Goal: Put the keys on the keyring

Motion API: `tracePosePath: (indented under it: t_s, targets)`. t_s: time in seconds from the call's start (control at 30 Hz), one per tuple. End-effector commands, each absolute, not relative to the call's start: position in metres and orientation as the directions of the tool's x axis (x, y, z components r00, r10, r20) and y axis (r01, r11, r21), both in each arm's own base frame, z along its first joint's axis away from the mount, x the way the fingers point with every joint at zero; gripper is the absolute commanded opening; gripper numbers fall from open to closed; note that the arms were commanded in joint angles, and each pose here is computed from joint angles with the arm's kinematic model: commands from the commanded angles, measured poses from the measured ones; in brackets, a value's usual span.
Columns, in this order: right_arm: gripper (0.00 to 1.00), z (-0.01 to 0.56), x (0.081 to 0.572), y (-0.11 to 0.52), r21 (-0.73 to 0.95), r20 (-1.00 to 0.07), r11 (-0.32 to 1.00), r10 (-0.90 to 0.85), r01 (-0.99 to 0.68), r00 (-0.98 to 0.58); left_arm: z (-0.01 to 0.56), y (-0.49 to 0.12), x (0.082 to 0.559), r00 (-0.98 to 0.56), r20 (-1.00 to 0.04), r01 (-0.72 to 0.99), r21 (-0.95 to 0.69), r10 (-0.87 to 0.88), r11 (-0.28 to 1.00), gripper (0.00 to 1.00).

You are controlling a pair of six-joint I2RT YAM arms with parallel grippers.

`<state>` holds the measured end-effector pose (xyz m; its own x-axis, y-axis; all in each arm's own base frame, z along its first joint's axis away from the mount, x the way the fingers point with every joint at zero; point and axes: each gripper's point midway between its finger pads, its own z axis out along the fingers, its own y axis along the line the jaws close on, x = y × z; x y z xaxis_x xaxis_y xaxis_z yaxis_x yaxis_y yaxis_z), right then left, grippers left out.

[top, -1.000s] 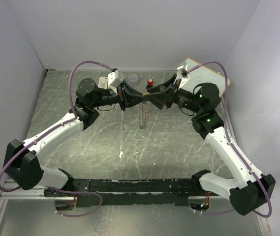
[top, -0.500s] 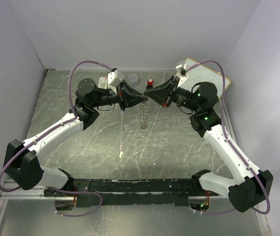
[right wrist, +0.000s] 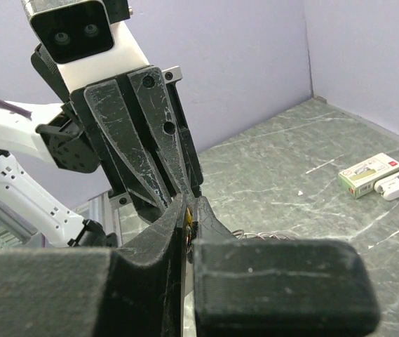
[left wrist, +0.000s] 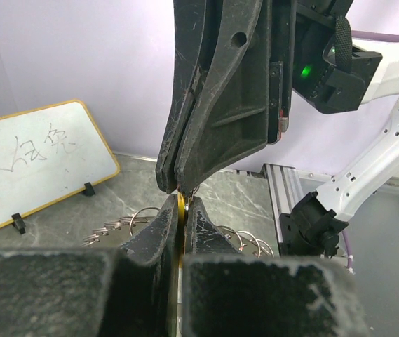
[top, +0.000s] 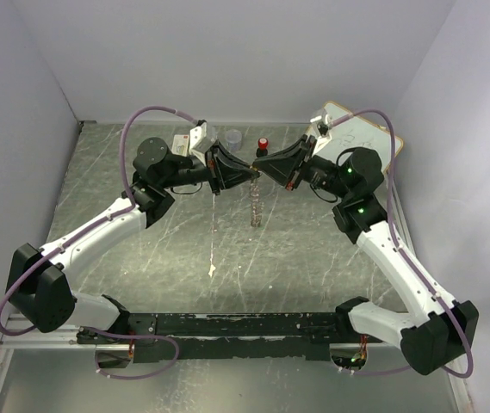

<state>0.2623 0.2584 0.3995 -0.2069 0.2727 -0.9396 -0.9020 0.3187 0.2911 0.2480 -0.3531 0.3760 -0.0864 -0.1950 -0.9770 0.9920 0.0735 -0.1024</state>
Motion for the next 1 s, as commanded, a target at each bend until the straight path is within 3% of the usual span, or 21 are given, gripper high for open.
tracePosePath:
  t_s: [0.0,0.53,0.67,0.73,0.8,0.9,0.97]
  targets:
    - [0.0,0.403,0.27,0.24,0.294,-0.931,0.411,0.326,-0.863,-0.162,0.395,-0.351,0.244,-0.015,-0.971,0.997,-0.033,-0.239,0.073,0.07]
    - [0.01,0.418,0.278,0.216,0.3,-0.916,0.456,0.383,-0.838,-0.119,0.39,-0.349,0.244,-0.02,-0.973,0.996,-0.039,-0.232,0.078,0.07]
    - [0.54,0.417,0.271,0.22,0.297,-0.917,0.413,0.376,-0.861,-0.136,0.391,-0.35,0.244,-0.017,-0.973,0.996,-0.036,-0.231,0.079,0.07]
    - [0.62,0.416,0.268,0.223,0.3,-0.917,0.392,0.37,-0.87,-0.149,0.392,-0.35,0.245,-0.015,-0.973,0.996,-0.034,-0.23,0.079,0.07]
    - [0.6,0.414,0.266,0.224,0.309,-0.914,0.377,0.37,-0.873,-0.164,0.392,-0.35,0.246,-0.014,-0.973,0.996,-0.034,-0.23,0.081,0.07]
    - [0.33,0.409,0.268,0.225,0.339,-0.907,0.375,0.372,-0.863,-0.195,0.392,-0.35,0.248,-0.014,-0.974,0.995,-0.035,-0.226,0.089,0.07]
    - [0.37,0.405,0.28,0.221,0.396,-0.894,0.425,0.381,-0.814,-0.236,0.393,-0.35,0.251,-0.013,-0.975,0.993,-0.038,-0.222,0.108,0.07]
